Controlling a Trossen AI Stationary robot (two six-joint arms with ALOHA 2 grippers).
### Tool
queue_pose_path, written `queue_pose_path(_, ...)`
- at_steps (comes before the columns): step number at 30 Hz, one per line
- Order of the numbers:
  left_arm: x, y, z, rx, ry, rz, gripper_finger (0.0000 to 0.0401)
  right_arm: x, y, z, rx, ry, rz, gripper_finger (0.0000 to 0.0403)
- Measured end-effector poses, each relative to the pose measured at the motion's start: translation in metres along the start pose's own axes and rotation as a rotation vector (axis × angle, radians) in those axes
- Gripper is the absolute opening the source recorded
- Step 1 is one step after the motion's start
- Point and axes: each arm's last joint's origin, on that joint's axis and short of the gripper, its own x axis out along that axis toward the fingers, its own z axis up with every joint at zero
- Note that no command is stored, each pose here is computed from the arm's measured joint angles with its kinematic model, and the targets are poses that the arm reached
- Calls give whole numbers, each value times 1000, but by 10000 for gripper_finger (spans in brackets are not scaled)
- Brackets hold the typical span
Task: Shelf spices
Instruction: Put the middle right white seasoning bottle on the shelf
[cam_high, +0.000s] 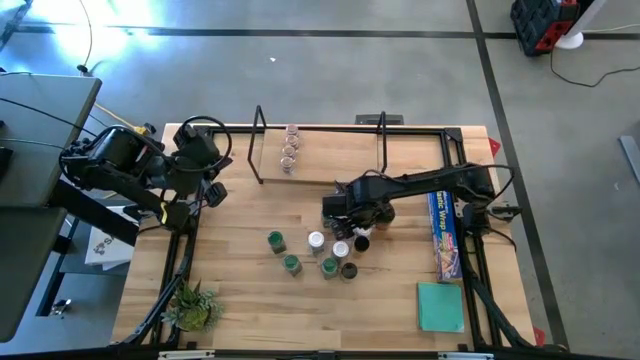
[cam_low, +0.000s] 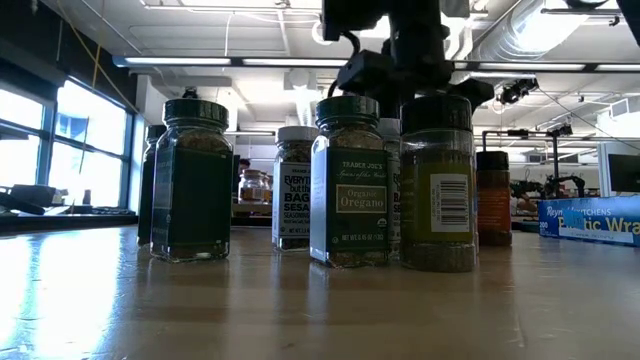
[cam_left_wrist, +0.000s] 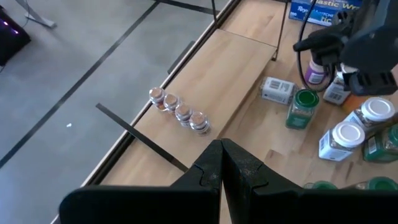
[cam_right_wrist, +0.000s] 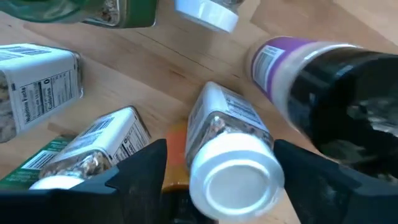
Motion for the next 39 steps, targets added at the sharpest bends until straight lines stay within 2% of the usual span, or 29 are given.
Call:
queue_pose_path(10,0,0,0,-3,0,0,0,7,3,0,-6,51,5,194)
queue_pose_path(13,0,0,0,-3,0,0,0,2,2,0,-2,45,13,190)
queue_pose_path(20,0,0,0,-2,0,0,0,-48,-10,2,65,-35,116,190)
queue_pose_path(26,0,0,0,-2,0,1,0,-94,-32,-5,96,-83,187,190)
queue_pose_path(29,0,0,0,-1,-1,2,0,-107,-39,-19,86,-74,202,190)
queue_pose_path(33,0,0,0,-2,-4,6,0,-112,-50,-56,65,-8,172,190)
queue_pose_path(36,0,0,0,-2,-8,12,0,-94,-54,-90,101,46,131,190)
queue_pose_path(39,0,0,1,-8,-16,9,0,-63,-60,-118,208,96,112,190)
